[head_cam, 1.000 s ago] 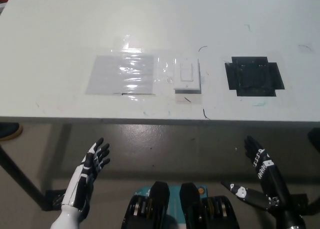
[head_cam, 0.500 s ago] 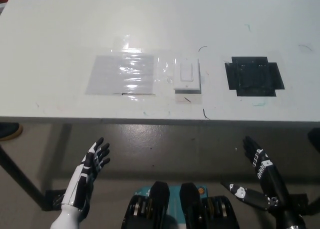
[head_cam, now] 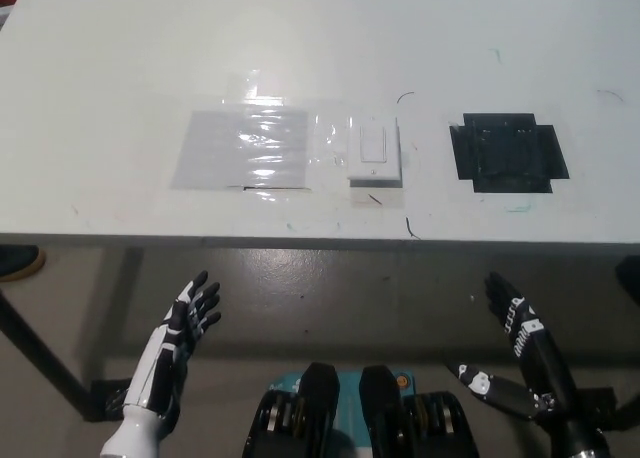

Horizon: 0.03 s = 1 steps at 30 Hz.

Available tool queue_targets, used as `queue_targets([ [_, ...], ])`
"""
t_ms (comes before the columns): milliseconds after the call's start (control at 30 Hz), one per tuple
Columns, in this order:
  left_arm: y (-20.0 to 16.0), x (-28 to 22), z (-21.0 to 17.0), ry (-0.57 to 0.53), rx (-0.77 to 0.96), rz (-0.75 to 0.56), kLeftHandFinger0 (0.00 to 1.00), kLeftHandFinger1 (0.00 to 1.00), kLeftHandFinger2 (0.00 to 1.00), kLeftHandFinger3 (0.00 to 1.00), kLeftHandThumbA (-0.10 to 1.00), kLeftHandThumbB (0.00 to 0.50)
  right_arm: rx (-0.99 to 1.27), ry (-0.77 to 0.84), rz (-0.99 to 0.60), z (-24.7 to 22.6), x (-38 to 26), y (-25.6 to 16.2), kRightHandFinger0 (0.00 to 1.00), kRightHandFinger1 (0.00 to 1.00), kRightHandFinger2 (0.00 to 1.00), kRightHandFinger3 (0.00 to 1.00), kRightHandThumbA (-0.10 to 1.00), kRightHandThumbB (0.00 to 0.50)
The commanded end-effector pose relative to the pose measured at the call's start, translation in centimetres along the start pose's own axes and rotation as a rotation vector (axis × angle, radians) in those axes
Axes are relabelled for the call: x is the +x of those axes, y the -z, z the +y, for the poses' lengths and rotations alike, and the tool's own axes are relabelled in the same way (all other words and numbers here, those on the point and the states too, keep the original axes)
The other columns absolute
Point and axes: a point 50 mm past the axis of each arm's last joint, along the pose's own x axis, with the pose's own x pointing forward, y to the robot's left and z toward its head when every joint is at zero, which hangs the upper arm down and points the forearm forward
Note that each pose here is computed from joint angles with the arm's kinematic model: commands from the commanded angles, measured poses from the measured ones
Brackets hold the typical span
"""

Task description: A white switch is kept at the centre of the table close to the robot and the robot uses its right hand to press it to turn it on

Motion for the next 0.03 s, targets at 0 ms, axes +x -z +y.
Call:
queue_targets([
  [0,-1.31,0.54,0.04,0.013,0.011,-0.051,1.0,1.0,1.0,1.0,1.0,0.067,-0.02,0.003,-0.078,-0.14,0.83,-1.3,1.0,1.0,1.0,1.0,0.85,0.101],
])
